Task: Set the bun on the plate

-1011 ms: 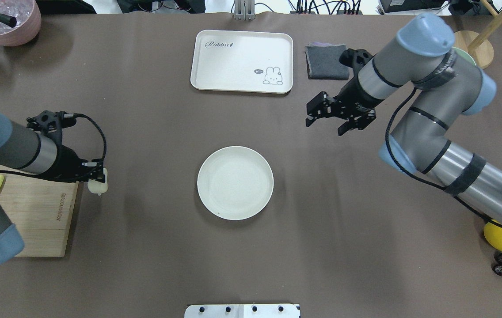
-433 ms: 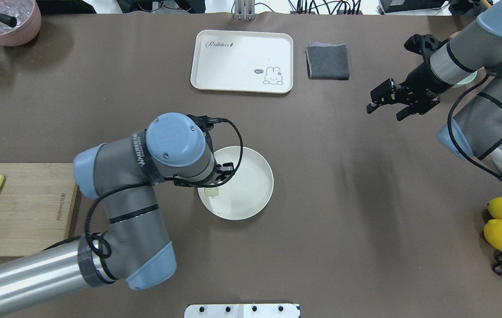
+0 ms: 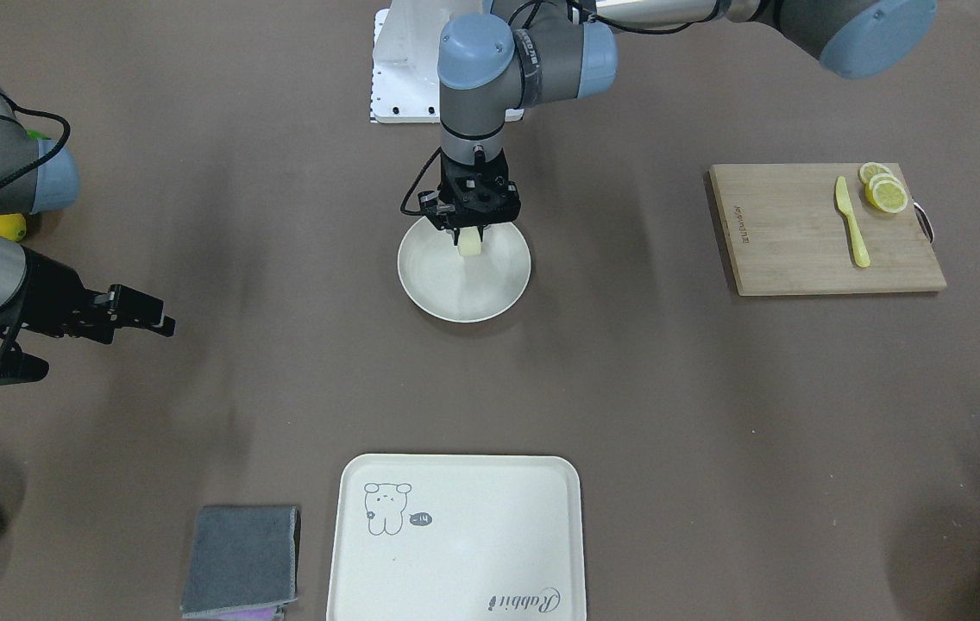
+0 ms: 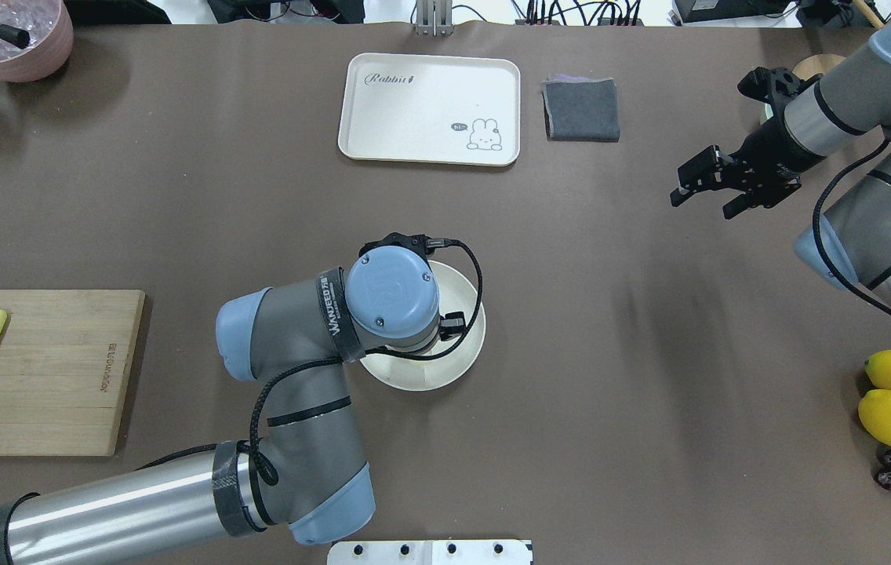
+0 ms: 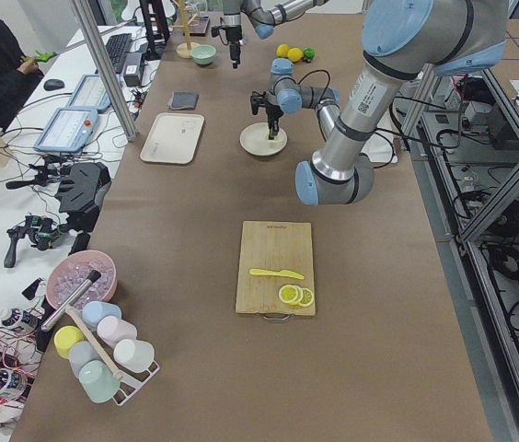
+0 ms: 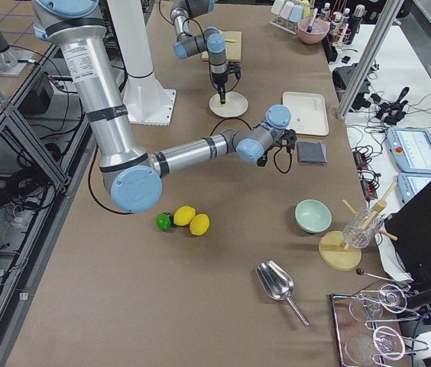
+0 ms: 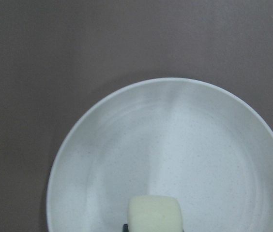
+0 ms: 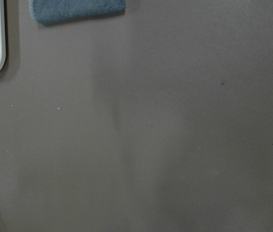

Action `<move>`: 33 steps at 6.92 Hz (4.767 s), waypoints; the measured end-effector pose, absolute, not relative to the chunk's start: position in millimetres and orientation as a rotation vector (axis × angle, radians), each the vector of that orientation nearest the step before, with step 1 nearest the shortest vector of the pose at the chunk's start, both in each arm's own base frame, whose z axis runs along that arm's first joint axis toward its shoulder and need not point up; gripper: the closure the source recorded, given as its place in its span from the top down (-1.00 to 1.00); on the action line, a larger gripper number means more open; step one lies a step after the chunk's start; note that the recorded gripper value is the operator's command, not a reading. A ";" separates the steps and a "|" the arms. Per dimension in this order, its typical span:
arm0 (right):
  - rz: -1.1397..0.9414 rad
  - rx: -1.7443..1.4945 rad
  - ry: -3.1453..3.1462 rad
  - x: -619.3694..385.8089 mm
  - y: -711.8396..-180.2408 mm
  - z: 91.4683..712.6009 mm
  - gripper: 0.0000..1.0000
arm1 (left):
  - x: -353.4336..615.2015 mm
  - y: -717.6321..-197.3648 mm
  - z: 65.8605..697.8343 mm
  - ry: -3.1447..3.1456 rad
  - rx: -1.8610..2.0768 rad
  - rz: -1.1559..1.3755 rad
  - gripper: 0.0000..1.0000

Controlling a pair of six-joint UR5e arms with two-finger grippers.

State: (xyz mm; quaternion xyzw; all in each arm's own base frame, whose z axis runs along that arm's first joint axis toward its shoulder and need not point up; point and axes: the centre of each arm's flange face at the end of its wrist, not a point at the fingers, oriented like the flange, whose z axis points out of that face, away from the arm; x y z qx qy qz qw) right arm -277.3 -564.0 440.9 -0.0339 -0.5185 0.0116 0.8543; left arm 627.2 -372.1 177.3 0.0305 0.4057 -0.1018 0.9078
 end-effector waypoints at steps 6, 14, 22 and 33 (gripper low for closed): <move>0.031 -0.075 -1.087 -272.1 -561.0 447.4 1.00 | 618.0 -388.9 177.5 0.843 0.078 -0.242 0.93; -0.102 0.111 -0.850 -18.2 -587.9 553.7 1.00 | 108.1 -563.8 419.0 0.801 0.150 0.206 0.95; -0.222 0.155 -0.730 37.5 -544.8 608.3 1.00 | -37.9 -499.5 606.8 0.799 -0.006 0.013 0.95; -0.193 0.189 -0.746 57.7 -523.9 599.8 1.00 | -39.2 -494.2 623.6 0.794 -0.035 0.004 0.95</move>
